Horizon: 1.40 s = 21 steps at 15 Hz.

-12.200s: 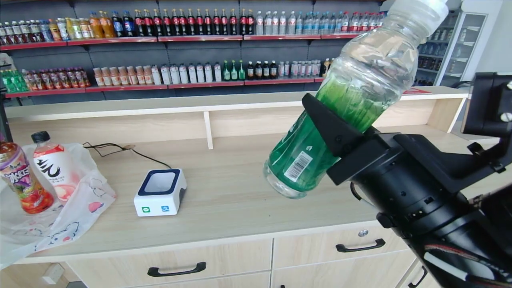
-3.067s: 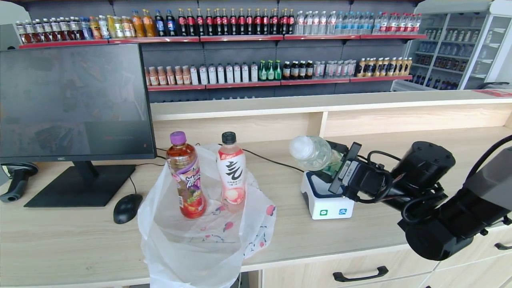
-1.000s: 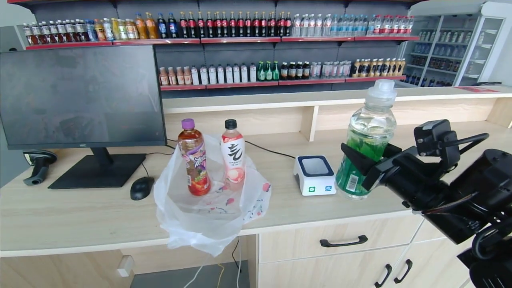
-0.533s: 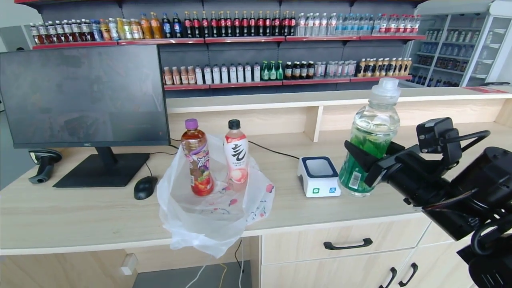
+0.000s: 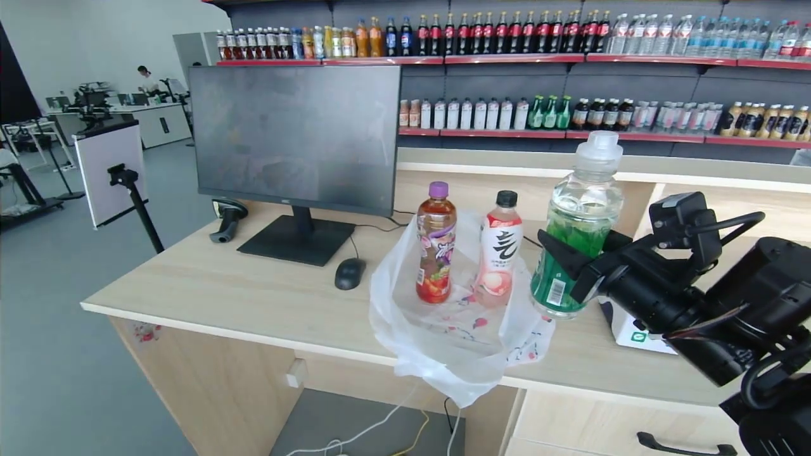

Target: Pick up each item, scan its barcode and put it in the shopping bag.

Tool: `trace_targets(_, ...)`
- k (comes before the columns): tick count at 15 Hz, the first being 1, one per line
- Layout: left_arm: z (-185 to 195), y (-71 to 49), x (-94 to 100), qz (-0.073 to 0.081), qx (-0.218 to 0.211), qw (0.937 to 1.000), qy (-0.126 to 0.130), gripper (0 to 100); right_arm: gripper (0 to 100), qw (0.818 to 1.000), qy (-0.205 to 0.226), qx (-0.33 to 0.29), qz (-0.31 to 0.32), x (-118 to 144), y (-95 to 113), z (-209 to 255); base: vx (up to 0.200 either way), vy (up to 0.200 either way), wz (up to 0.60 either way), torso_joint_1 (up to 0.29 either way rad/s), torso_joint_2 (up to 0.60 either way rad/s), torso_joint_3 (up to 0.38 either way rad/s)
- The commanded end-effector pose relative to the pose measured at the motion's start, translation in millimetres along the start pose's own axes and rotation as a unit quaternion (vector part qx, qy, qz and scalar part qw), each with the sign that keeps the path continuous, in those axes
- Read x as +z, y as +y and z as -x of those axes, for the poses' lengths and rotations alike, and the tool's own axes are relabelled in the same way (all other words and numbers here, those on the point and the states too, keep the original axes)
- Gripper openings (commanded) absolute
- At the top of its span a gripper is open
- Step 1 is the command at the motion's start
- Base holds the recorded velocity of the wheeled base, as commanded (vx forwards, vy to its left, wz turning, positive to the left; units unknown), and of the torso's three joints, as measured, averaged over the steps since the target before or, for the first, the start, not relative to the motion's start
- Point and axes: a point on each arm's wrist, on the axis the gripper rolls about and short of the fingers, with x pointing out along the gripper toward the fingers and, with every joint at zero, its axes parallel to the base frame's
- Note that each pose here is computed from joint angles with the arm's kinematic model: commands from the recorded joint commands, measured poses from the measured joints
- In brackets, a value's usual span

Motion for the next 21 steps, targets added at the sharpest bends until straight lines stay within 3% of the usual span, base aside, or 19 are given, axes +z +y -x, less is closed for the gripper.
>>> trace_targets(1,0,0.0,0.0,0.000,0.000,1.0000,0.000,100,0,1.000,0.004,0.001,0.000,-1,0,2,0.000,0.000,0.00,0.000,0.00,0.000)
trace_targets(3,0,0.0,0.0,0.000,0.000,1.0000,0.000,100,0,1.000,0.003,0.003,0.000,0,2,3,0.000,0.000,0.00,0.000,0.00,0.000)
trace_targets(6,0,0.0,0.0,0.000,0.000,1.0000,0.000,100,0,0.999,0.000,0.037,-0.008,1,20,2,0.000,0.000,0.00,0.000,0.00,0.000)
trace_targets(12,0,0.0,0.0,0.000,0.000,1.0000,0.000,100,0,0.997,0.043,0.059,-0.016,-28,34,-11,0.000,0.000,0.00,0.000,0.00,0.000)
trace_targets(21,0,0.0,-0.1,0.001,0.000,1.0000,0.000,100,0,0.996,0.059,0.061,-0.033,-52,38,-34,0.000,0.000,0.00,0.000,0.00,0.000)
